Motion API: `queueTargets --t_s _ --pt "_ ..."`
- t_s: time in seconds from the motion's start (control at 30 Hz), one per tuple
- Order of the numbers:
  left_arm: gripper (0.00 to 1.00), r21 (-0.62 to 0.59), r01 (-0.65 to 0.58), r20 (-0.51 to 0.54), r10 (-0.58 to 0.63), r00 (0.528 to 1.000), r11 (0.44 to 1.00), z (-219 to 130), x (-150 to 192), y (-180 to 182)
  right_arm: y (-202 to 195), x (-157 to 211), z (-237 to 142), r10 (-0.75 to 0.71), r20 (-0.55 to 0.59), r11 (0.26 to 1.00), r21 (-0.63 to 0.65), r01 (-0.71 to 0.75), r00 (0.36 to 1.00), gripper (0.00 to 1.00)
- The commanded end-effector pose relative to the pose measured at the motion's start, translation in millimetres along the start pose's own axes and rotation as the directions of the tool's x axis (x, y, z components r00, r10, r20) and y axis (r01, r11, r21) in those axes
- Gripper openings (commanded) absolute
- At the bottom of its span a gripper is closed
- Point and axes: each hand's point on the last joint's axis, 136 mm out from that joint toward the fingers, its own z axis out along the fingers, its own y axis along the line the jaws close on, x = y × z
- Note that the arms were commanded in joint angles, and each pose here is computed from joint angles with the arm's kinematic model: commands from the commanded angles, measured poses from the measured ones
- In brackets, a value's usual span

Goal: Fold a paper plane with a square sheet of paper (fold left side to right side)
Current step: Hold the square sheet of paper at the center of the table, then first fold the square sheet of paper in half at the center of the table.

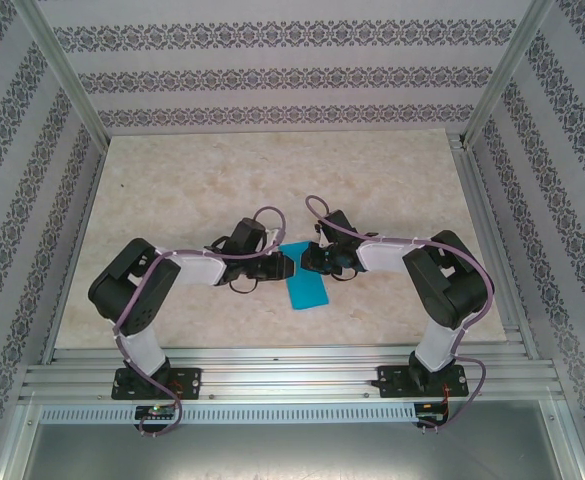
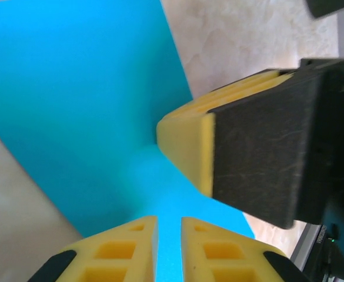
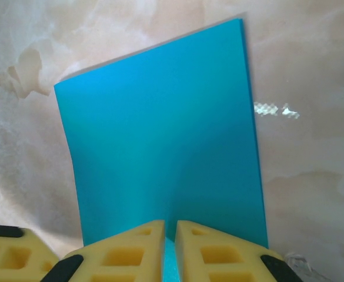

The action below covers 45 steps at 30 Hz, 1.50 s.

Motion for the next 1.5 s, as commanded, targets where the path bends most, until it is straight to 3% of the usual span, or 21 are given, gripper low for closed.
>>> queueTargets --t_s 0.0,0.13,0.43,0.7,0.93,1.07,1.47 --pt "0.19 0.03 -0.027 0.02 0.027 0.999 0.999 8 -8 -13 -35 34 11 0.029 -0.108 0.991 0.134 -0.014 0.994 0.15" --pt "0.19 -0.036 -0.036 -0.021 0.035 0.999 0.999 16 4 1 -23 27 7 0.025 -0.096 0.995 0.099 -0.016 0.995 0.16" --pt "0.18 -0.139 -0.051 -0.092 0.039 0.995 0.989 19 33 26 25 -26 -25 0.012 0.019 0.999 -0.04 -0.011 1.0 0.16" --pt "0.18 -0.163 -0.064 -0.104 0.047 0.993 0.984 21 38 30 40 -46 7 0.065 0.004 0.992 -0.11 -0.064 0.998 0.15" --pt "0.18 -0.166 -0.077 -0.113 0.059 0.992 0.983 22 39 30 34 -44 33 0.078 -0.035 0.992 -0.098 -0.081 0.996 0.15" --pt "0.18 -0.152 -0.105 -0.123 0.086 0.989 0.983 21 42 26 11 -35 39 0.086 -0.045 0.996 -0.001 -0.086 0.995 0.15" --pt "0.19 -0.148 -0.258 -0.247 0.217 0.944 0.955 26 82 10 -12 -20 40 0.095 -0.071 0.992 0.089 -0.088 0.993 0.15"
